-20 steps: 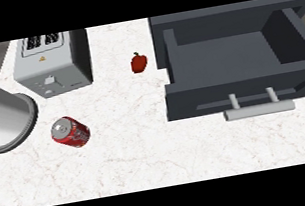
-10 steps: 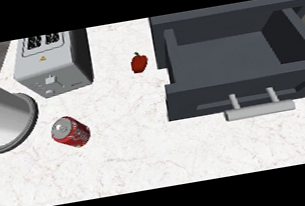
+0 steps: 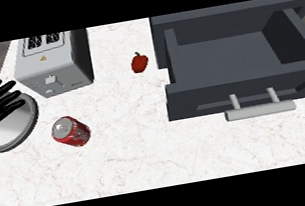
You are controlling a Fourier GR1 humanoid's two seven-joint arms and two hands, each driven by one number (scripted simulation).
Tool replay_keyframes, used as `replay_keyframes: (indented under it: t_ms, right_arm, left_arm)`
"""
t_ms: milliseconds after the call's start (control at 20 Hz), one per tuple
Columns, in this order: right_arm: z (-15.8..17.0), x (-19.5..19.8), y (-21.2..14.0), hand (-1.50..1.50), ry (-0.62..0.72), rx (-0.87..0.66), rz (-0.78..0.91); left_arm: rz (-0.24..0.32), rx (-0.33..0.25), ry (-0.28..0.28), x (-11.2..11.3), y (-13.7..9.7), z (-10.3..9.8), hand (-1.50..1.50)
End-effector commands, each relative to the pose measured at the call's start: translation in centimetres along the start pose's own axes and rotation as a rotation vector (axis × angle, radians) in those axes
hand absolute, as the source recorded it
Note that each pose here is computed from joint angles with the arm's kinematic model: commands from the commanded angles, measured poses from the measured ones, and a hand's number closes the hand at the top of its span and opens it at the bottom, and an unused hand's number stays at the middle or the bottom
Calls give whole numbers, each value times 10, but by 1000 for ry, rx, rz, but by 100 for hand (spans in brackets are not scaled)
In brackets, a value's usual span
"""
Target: Pick up the can, place it into the drawer and close the drawer
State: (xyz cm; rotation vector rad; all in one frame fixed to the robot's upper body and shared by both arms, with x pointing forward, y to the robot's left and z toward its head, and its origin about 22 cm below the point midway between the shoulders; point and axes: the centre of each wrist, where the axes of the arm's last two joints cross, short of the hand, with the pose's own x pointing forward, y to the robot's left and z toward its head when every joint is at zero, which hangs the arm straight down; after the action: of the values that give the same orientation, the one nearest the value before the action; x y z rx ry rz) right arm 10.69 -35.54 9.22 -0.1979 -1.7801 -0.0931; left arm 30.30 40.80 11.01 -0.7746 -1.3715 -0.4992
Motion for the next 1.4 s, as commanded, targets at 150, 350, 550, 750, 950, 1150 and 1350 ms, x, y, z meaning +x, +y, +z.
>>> replay_keyframes:
  t_ms: [150, 350, 550, 750, 950, 1150, 1350]
  right_arm:
    - [10, 5, -36, -150, -10, -2, 2]
    - [17, 12, -41, -150, 9, 4, -18]
    - [24, -1, -23, -150, 10, 11, 2]
    - [14, 18, -19, -150, -5, -1, -1]
    - [19, 5, -28, -150, 4, 7, -13]
    - [4, 18, -43, -150, -19, -15, -6]
    - [13, 14, -24, -150, -16, 15, -8]
  left_arm:
    - [-6, 13, 33, -33, -4, -23, -150]
    - [-37, 32, 27, -55, -17, -23, -150]
    - [-57, 56, 47, -62, -17, -38, -150]
    - [-44, 85, 57, -82, 7, -17, -150]
    - [-60, 132, 49, -107, 6, -34, -150]
    - [-65, 175, 47, -114, 13, -40, -150]
    - [-79, 181, 71, -135, 25, -27, -150]
